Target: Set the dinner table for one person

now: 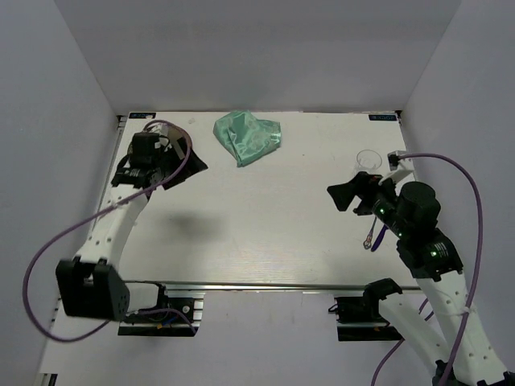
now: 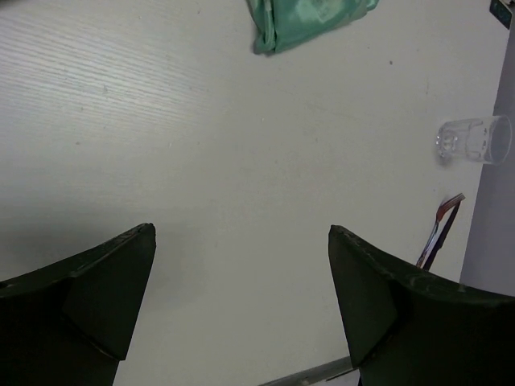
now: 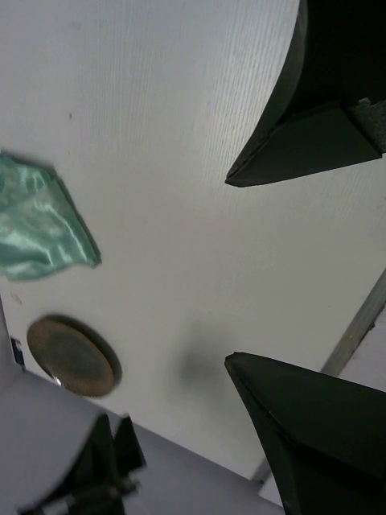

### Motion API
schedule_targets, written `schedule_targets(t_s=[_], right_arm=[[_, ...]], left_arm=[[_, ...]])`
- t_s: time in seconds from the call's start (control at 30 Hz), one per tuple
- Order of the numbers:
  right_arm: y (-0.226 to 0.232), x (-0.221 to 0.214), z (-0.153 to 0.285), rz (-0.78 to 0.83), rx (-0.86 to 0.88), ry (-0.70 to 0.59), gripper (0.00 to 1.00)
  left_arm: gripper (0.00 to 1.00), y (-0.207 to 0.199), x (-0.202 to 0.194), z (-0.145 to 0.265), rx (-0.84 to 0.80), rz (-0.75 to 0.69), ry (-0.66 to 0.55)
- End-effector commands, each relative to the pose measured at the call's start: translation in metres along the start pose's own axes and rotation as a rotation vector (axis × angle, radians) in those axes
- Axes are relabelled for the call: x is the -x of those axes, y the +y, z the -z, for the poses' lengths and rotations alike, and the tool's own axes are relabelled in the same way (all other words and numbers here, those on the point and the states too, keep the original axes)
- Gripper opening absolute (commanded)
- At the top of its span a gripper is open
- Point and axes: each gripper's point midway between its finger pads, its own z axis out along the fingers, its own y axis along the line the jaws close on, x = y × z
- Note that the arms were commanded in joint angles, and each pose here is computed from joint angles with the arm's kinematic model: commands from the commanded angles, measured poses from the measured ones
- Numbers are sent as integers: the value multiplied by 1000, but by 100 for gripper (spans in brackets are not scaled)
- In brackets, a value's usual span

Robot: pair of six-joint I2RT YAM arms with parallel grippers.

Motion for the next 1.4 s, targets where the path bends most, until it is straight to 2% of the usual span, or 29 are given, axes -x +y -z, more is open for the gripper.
schedule_targets(t_s=[0.0,0.1,0.13,0.17,0.2,0.23,0.27,0.33,0.37,0.43,0.5,0.57,0.63,0.67,0.77,0.87,1.07,1.1,1.13,1.2,1.23,1.3,1.33,1.37], right_arm=[[44,-7,-5,20,278,16,89],[65,-16,-2,43,449,20,89],[64,-26,-4,40,467,36,89],[66,-30,-3,44,488,49,89],[64,-33,-5,46,486,61,89],[63,-35,-6,60,481,65,89],[62,-37,-6,63,477,76,89],[60,-43,-6,75,477,91,89],[62,-47,-3,81,504,105,89],[65,-50,-2,88,530,110,89],[63,-55,-4,76,527,125,89],[62,-56,-5,74,522,132,89],[63,-56,-6,76,528,137,89],[63,-56,-6,79,533,138,89],[61,-59,-9,76,528,152,89],[58,-61,-14,73,516,158,89],[61,-54,-16,83,519,145,89],[61,-52,-16,84,516,141,89],[61,-51,-16,87,515,138,89],[60,-51,-18,86,509,137,89],[60,-52,-18,83,506,140,89],[60,-51,-18,83,504,137,89],[60,-50,-18,84,504,134,89],[59,-49,-18,82,498,132,89]], left_arm=[[98,-11,20,-58,-101,45,-5],[98,-21,45,-96,-173,30,-68],[98,-15,47,-126,-185,30,-65],[98,-25,61,-137,-225,14,-83],[98,-33,59,-152,-271,-20,-58],[98,-22,47,-188,-275,-16,-2],[98,-49,74,-196,-344,-64,-32],[98,-37,55,-235,-356,-81,80],[98,-49,70,-238,-392,-84,54],[98,-52,75,-248,-419,-80,35],[98,-47,85,-266,-389,-71,6],[98,-37,81,-286,-368,-53,24],[98,-44,95,-293,-381,-62,-5],[98,-47,86,-302,-407,-62,17],[98,-53,91,-305,-437,-53,7],[98,-56,104,-308,-442,-65,-55],[96,-57,106,-327,-431,-58,-53],[95,-55,101,-332,-438,-53,-45],[88,-60,106,-330,-457,-55,-54],[82,-68,102,-332,-482,-61,-48],[75,-70,105,-331,-493,-67,-55],[72,-70,105,-332,-493,-64,-55],[64,-70,102,-334,-502,-64,-46],[46,-71,101,-334,-508,-63,-41]])
